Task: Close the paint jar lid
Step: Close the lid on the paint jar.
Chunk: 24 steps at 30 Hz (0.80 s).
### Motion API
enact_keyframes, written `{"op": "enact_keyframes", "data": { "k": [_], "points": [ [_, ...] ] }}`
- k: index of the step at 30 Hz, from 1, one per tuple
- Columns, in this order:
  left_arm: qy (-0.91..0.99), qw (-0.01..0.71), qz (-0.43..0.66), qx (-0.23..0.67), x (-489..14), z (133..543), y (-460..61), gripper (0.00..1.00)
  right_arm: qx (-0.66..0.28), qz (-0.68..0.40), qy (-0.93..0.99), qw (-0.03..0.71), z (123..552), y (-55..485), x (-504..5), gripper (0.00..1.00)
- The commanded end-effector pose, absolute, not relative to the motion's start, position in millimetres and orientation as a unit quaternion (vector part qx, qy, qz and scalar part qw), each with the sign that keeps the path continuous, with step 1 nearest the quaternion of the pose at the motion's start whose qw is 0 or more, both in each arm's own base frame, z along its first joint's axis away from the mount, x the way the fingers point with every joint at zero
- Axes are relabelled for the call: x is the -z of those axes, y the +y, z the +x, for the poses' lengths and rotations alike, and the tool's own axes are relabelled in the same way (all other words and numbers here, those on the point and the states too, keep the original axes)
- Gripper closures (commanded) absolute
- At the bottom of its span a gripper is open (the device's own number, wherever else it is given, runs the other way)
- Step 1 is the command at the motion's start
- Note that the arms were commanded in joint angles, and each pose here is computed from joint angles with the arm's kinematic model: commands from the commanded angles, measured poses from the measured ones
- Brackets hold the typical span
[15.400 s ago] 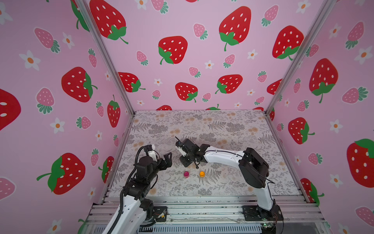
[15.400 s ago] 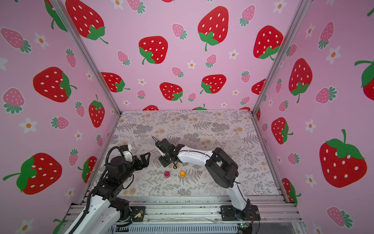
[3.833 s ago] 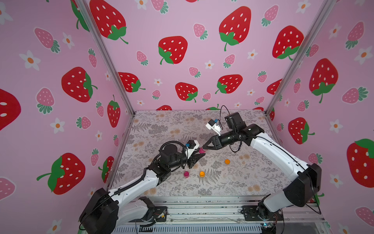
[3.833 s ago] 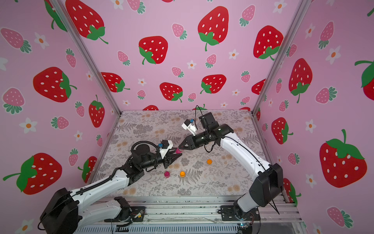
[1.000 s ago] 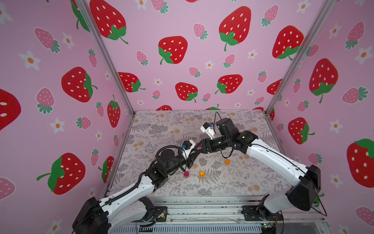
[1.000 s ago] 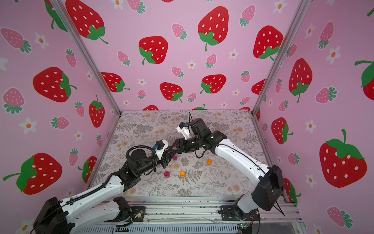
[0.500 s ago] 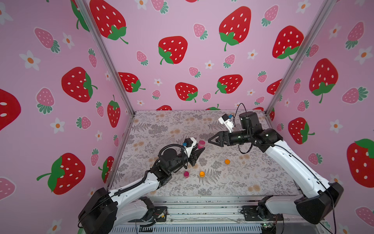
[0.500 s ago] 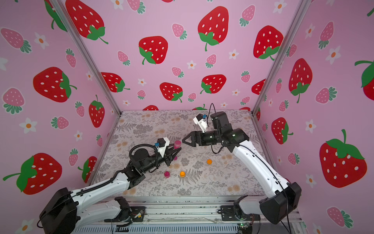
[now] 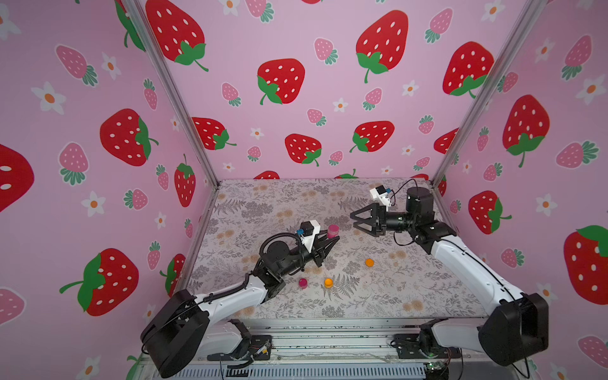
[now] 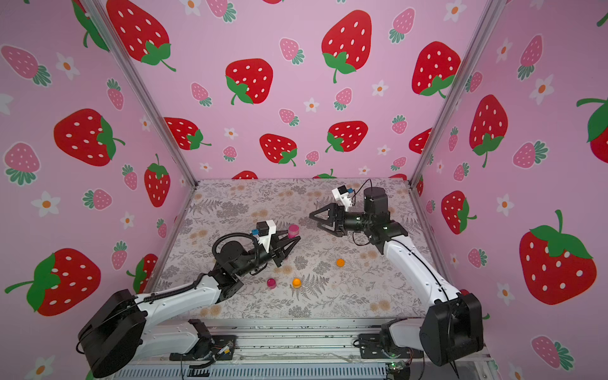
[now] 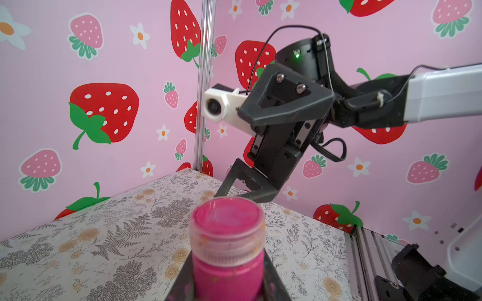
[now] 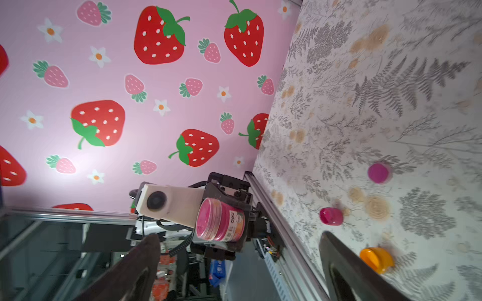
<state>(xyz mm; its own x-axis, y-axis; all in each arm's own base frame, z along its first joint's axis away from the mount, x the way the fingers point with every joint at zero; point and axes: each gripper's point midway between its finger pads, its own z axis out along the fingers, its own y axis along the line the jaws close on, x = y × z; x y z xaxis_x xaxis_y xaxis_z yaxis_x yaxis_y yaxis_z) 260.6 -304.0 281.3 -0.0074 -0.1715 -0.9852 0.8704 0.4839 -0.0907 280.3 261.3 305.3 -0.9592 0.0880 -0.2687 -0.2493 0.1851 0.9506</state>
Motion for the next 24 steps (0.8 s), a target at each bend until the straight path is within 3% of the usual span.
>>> {"op": "enact_keyframes", "data": {
  "k": [1, 17, 24],
  "points": [
    [0.528, 0.669, 0.301, 0.428, -315.1, 256.7, -308.7, 0.72, -0.692, -0.064, 0.709, 0.120, 268.9, 274.1, -344.2, 0.04],
    [0.522, 0.677, 0.310, 0.416, -316.5, 251.8, -311.1, 0.72, -0.689, -0.018, 0.722, 0.055, 251.2, 298.7, -303.9, 0.05],
    [0.523, 0.675, 0.312, 0.417, -314.9, 251.0, -313.3, 0.72, -0.705, -0.022, 0.707, 0.058, 249.0, 303.9, -315.6, 0.17]
  ]
}}
